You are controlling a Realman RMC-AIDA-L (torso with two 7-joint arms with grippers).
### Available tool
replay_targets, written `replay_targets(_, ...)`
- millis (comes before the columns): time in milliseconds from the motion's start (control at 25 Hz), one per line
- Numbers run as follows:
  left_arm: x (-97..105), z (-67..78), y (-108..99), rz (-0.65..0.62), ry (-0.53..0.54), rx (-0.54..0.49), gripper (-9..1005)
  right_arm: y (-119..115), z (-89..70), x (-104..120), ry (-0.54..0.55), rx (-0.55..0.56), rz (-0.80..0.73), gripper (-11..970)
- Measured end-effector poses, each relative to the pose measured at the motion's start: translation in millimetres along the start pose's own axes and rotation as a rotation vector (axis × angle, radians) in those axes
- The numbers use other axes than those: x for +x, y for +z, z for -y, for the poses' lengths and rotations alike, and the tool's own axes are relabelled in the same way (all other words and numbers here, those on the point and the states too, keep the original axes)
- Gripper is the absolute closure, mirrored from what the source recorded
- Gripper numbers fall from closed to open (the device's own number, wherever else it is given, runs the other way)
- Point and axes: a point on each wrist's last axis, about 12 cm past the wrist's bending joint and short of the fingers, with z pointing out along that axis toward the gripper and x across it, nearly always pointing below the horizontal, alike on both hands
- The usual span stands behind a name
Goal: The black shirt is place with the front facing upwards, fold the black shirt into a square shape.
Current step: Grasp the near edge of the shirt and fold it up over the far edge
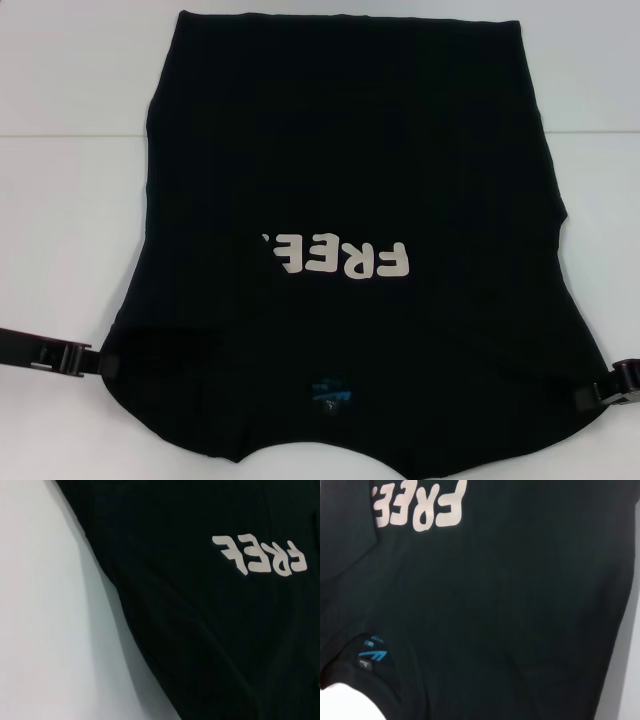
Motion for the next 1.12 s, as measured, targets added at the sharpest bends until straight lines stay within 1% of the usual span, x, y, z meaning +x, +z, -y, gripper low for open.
replay_targets(240,8,0.4,0,-0.047,-0.028,0.021,983,-15,3.2,5,-0.038,-0.021,-0.031,914)
replay_targets(440,21,3.3,2,-0.124,-0.053,0.096,982,-21,2.2,15,-0.086,-0.07,-0.082,914)
replay_targets(640,37,8.9,2,-0.226,-0.066,0.214,982,-21,-1.1,29,-0.128,-0.125,-0.158,913)
replay_targets(760,42,11.3,-3,-0.261,-0.065,0.26,983,-18,-0.8,37,-0.133,-0.129,-0.211,913)
replay_targets(960,49,14.9,-5,-0.358,-0.053,0.291,983,-14,-1.4,49,-0.14,-0.144,-0.284,914)
replay_targets(1120,50,15.9,-5,-0.364,-0.051,0.309,982,-14,-2.7,53,-0.157,-0.176,-0.294,911)
